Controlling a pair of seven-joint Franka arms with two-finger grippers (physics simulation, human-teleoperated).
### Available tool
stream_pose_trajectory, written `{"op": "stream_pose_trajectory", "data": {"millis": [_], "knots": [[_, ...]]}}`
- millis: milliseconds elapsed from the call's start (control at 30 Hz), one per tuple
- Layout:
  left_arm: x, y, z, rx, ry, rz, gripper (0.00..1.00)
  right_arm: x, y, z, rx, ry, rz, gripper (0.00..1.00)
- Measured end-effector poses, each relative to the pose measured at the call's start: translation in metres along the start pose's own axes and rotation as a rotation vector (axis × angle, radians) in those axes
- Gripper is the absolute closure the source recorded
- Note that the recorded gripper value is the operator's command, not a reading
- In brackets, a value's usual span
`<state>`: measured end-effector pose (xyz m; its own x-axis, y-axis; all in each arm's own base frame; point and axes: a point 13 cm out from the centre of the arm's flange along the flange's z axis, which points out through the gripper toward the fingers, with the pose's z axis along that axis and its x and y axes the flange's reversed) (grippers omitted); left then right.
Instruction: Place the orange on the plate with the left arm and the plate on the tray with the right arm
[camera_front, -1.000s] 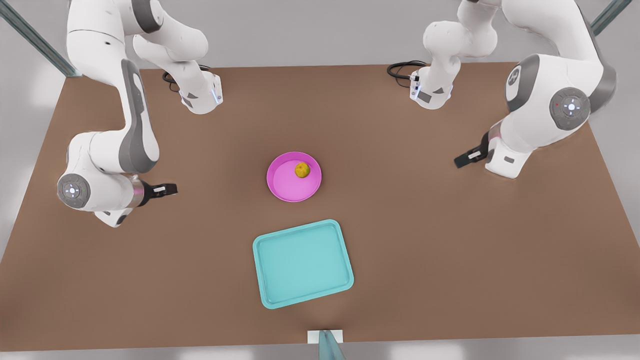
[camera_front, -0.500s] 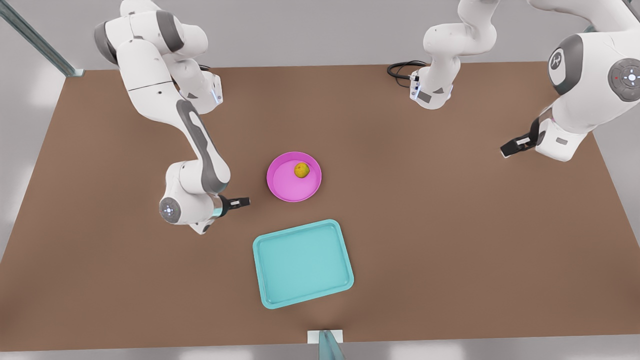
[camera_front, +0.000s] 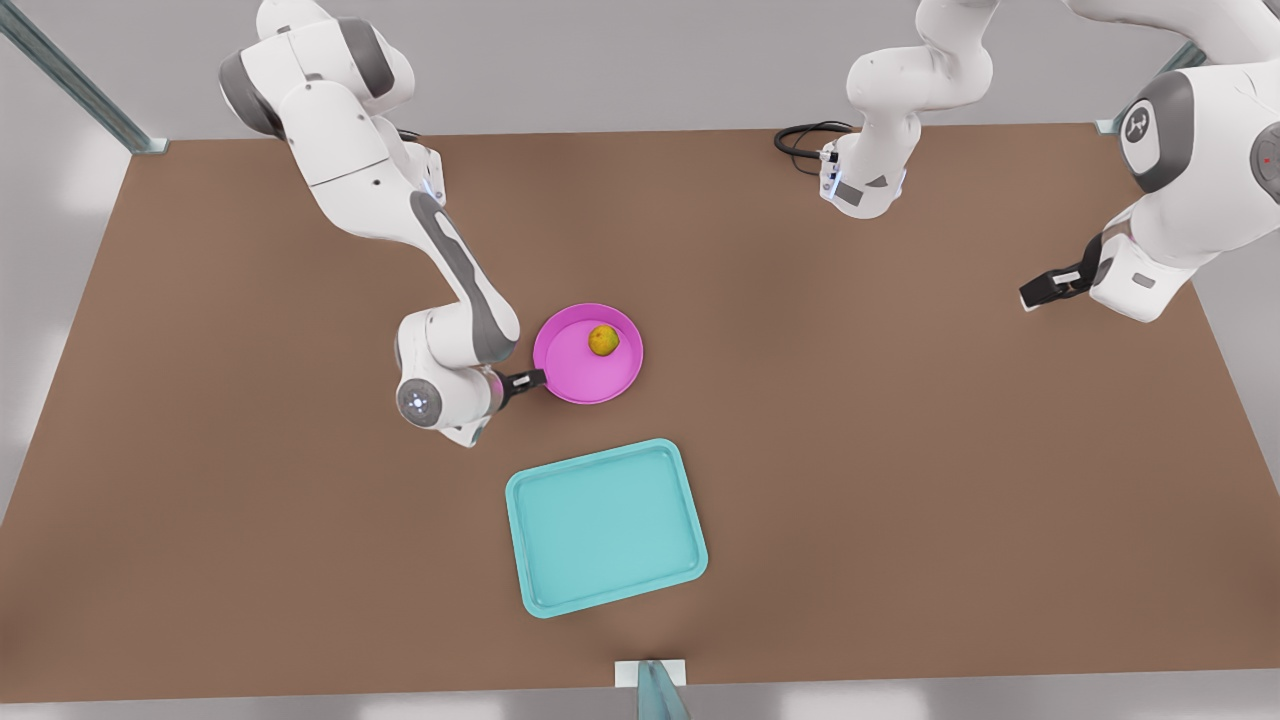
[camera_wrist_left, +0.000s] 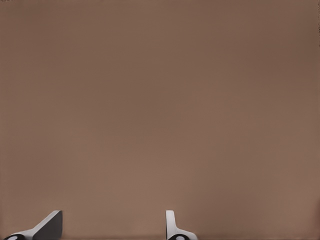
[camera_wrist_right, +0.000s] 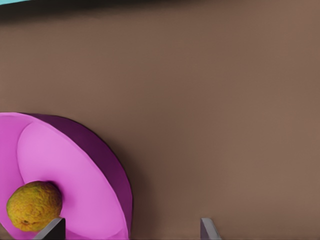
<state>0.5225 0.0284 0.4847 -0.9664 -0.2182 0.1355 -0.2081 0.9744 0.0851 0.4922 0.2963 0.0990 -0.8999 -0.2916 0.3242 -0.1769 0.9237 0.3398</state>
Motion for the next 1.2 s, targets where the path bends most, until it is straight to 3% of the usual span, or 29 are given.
{"op": "stream_pose_trajectory", "data": {"millis": [400, 433, 467, 500, 600, 700, 1033, 1200], "knots": [[0.007, -0.037, -0.002, -0.010, -0.006, 0.122, 0.00, 0.008, 0.002, 0.046, 0.011, 0.074, -0.042, 0.00], [0.008, -0.042, -0.002, -0.011, -0.007, 0.133, 0.00, 0.009, 0.004, 0.049, 0.011, 0.079, -0.047, 0.05], [0.009, -0.046, -0.002, -0.012, -0.007, 0.145, 0.00, 0.009, 0.005, 0.051, 0.012, 0.082, -0.051, 0.22], [0.010, -0.051, -0.002, -0.014, -0.008, 0.157, 0.00, 0.009, 0.005, 0.053, 0.011, 0.084, -0.053, 0.28], [0.015, -0.065, -0.003, -0.018, -0.010, 0.192, 0.00, 0.008, 0.005, 0.057, 0.012, 0.088, -0.060, 0.34], [0.019, -0.078, -0.003, -0.022, -0.012, 0.224, 0.00, 0.006, 0.006, 0.056, 0.012, 0.086, -0.066, 0.49], [0.029, -0.107, -0.004, -0.031, -0.015, 0.296, 0.00, 0.003, 0.009, 0.047, 0.004, 0.086, -0.081, 0.73], [0.028, -0.107, -0.003, -0.031, -0.016, 0.300, 0.00, 0.003, 0.008, 0.051, 0.001, 0.100, -0.083, 0.76]]}}
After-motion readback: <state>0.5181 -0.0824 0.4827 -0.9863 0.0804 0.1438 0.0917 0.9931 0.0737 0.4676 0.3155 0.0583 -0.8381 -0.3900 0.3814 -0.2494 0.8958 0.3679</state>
